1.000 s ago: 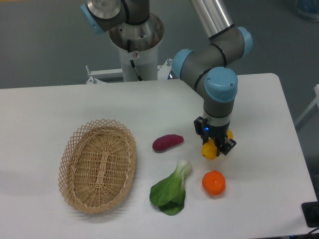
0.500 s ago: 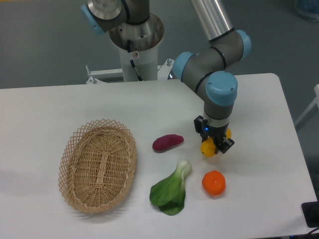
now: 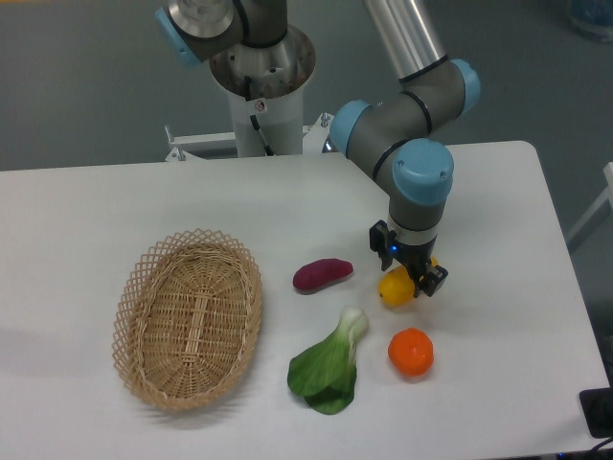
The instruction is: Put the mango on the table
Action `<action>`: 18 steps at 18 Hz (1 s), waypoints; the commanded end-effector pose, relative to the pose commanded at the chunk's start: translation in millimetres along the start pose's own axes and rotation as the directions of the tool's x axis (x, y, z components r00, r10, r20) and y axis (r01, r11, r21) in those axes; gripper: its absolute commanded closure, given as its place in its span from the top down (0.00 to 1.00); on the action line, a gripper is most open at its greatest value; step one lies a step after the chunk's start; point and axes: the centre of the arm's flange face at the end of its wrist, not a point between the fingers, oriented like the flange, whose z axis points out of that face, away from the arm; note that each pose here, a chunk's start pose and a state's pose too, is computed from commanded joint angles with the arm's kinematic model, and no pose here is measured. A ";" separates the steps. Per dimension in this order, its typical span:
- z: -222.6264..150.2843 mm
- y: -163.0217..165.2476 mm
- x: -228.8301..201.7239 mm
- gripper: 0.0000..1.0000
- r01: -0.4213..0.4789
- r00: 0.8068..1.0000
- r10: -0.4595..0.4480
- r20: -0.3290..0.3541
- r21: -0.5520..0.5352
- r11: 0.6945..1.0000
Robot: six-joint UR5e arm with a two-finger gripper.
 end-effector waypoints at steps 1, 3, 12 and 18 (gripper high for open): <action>-4.9 -0.4 -2.1 1.00 0.000 1.000 0.000 0.009 0.002 1.000; -16.8 -0.9 -8.1 1.00 -0.001 1.000 0.000 0.028 0.010 1.000; -67.6 0.6 -33.0 1.00 -0.002 1.000 0.002 0.009 0.025 1.000; -100.9 27.4 -42.0 1.00 -0.050 0.998 0.050 -0.027 0.022 0.999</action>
